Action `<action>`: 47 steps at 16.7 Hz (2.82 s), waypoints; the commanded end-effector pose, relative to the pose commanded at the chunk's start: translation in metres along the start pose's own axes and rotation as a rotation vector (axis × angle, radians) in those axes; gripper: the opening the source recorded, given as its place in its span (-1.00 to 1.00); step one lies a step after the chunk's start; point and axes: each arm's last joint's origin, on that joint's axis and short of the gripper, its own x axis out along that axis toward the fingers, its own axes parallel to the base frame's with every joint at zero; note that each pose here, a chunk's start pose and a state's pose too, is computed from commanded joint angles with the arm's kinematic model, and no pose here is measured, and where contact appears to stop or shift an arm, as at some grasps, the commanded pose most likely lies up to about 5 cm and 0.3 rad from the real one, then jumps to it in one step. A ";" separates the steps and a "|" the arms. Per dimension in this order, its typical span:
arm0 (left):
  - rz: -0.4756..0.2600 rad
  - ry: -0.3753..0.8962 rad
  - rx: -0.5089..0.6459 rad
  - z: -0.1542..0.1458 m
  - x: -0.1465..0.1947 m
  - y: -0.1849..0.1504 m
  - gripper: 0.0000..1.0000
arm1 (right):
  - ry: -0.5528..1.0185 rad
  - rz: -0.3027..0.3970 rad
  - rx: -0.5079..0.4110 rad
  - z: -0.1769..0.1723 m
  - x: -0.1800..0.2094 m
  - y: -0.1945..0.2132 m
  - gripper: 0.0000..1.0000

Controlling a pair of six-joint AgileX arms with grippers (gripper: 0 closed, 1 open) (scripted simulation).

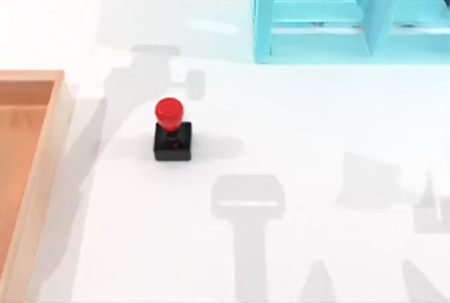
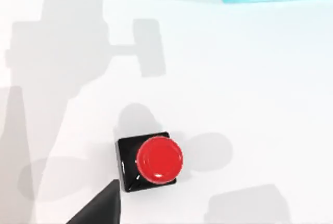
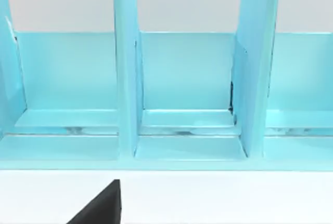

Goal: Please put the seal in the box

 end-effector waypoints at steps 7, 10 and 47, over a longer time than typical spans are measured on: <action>0.186 0.408 -0.083 0.021 0.131 -0.015 1.00 | 0.000 0.000 0.000 0.000 0.000 0.000 1.00; 0.264 0.536 -0.094 0.011 0.166 -0.011 1.00 | 0.000 0.000 0.000 0.000 0.000 0.000 1.00; 0.280 0.560 -0.095 -0.044 0.253 0.014 -1.00 | 0.000 0.000 0.000 0.000 0.000 0.000 1.00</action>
